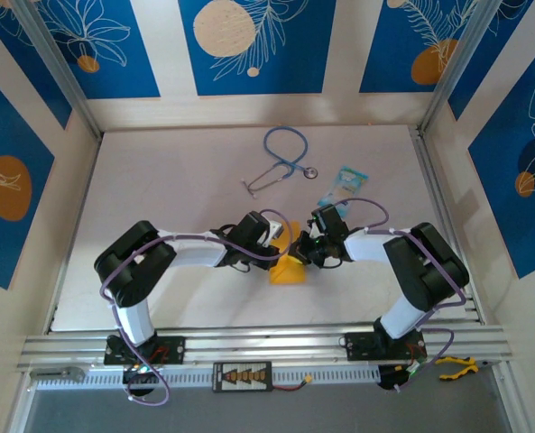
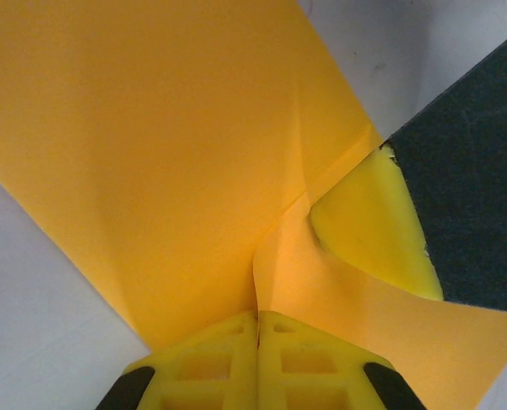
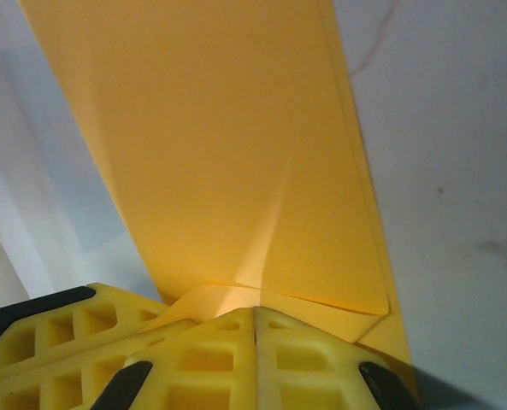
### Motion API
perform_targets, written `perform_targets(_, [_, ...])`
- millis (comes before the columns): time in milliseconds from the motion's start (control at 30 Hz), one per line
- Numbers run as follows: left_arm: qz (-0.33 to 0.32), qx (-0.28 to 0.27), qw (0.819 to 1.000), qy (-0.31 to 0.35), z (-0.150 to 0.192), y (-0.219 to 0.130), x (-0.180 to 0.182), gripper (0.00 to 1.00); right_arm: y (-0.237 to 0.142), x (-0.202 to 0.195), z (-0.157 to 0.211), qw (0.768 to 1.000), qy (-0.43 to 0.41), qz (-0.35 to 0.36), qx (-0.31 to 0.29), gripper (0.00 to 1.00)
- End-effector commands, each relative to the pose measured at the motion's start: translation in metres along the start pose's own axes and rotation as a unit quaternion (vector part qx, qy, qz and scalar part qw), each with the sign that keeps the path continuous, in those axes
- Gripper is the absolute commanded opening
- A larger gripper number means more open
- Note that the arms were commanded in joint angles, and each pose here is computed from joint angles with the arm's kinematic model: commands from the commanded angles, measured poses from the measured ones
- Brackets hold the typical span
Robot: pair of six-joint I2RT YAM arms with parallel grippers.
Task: Fold a paper plane with a square sheet of paper (pick it up from the middle)
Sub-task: Fold the triangle a second time at the center of the table.
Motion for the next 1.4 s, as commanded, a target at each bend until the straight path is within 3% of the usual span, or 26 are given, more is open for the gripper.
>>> perform_targets(0, [-0.026, 0.013, 1.0, -0.009, 0.006, -0.008, 0.01, 0.04, 0.003, -0.036, 0.022, 0.997, 0.026, 0.067, 0.022, 0.0])
perform_targets(200, [-0.047, -0.021, 0.998, -0.025, -0.017, -0.032, 0.002, 0.3, 0.002, -0.034, 0.02, 0.997, 0.025, 0.065, 0.02, 0.0])
perform_targets(300, [-0.053, -0.034, 0.997, -0.038, -0.021, -0.045, 0.0, 0.33, 0.002, -0.034, 0.02, 0.997, 0.025, 0.064, 0.02, 0.0])
perform_targets(400, [-0.015, -0.033, 0.998, -0.057, -0.018, -0.052, -0.013, 0.27, 0.001, -0.033, 0.02, 0.997, 0.026, 0.063, 0.02, 0.0])
perform_targets(567, [0.074, 0.005, 0.994, -0.085, -0.007, -0.054, -0.043, 0.08, 0.001, -0.034, 0.02, 0.997, 0.029, 0.066, 0.021, 0.0])
perform_targets(733, [0.133, 0.063, 0.984, -0.102, 0.007, -0.042, -0.066, 0.03, 0.0, -0.035, 0.02, 0.997, 0.029, 0.068, 0.02, 0.0])
perform_targets(967, [0.119, 0.118, 0.98, -0.109, 0.025, -0.018, -0.061, 0.03, 0.002, -0.036, 0.021, 0.997, 0.028, 0.067, 0.021, 0.0])
perform_targets(1367, [0.083, 0.133, 0.983, -0.095, 0.036, -0.006, -0.049, 0.03, 0.001, -0.035, 0.021, 0.997, 0.029, 0.067, 0.023, 0.0])
Point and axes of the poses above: each hand's point on the last joint's axis, 136 mm out from that joint toward the fingers, its own y axis out along the fingers, its own x axis along the line the jaws close on, z = x × y, the point moved 1 cm from there along -y, back along the fingers, and after that the axes turned 15 degrees about -y, right-handed, at the moved point
